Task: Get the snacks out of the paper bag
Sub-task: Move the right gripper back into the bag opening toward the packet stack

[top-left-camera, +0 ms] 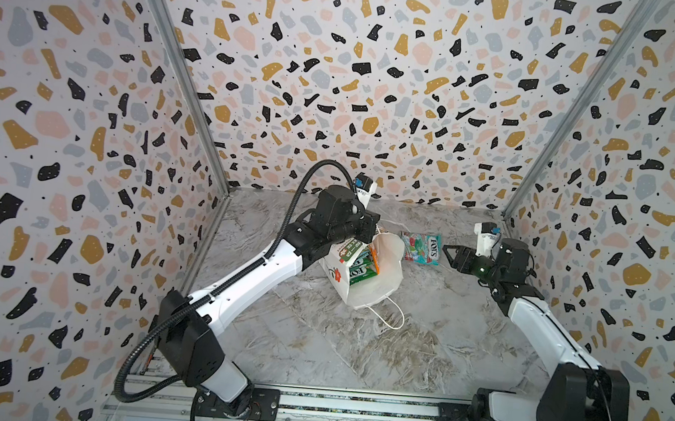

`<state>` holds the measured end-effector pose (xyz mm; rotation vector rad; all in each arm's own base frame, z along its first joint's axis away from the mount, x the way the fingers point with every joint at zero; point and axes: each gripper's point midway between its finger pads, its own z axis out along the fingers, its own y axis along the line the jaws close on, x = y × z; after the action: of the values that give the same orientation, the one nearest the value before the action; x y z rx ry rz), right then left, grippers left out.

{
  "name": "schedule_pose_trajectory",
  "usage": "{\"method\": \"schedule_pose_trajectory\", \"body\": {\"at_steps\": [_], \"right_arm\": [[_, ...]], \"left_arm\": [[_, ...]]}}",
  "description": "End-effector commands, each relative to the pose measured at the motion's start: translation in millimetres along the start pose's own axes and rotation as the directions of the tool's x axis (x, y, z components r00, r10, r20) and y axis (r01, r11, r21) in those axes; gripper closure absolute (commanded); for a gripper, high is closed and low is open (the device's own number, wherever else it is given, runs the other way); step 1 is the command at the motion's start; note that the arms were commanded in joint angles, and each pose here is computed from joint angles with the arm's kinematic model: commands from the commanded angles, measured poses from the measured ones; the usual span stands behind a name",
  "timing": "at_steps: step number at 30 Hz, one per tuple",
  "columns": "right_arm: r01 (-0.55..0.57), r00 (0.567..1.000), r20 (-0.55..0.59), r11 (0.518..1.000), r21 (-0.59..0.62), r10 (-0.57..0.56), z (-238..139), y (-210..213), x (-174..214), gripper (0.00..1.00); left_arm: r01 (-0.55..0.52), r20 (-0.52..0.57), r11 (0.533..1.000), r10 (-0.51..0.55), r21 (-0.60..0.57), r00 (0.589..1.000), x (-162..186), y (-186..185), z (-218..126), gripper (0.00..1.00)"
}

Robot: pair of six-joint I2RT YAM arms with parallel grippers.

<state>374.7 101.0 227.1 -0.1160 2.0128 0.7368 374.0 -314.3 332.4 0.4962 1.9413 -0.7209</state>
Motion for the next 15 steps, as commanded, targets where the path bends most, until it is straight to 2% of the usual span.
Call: {"method": "schedule_pose_trajectory", "body": {"at_steps": [1, 10, 15], "right_arm": [[0.111, 0.993, -0.014, 0.987, -0.116, -0.113, -14.3, 47.2, 7.8, 0.40], [0.334, 0.937, -0.013, 0.906, -0.262, -0.349, -19.7, 127.1, 31.6, 0.40], [0.406, 0.893, -0.056, 0.853, -0.327, -0.447, -7.8, 157.7, 55.4, 0.40]], "left_arm": [[-0.013, 0.058, 1.000, 0.013, 0.010, 0.998, -16.3, -6.0, -10.1, 1.00], [-0.011, 0.060, 1.000, 0.010, 0.017, 0.998, -20.3, -7.9, -8.7, 1.00], [-0.010, 0.061, 1.000, 0.009, 0.018, 0.998, -21.1, -8.0, -7.9, 1.00]]}}
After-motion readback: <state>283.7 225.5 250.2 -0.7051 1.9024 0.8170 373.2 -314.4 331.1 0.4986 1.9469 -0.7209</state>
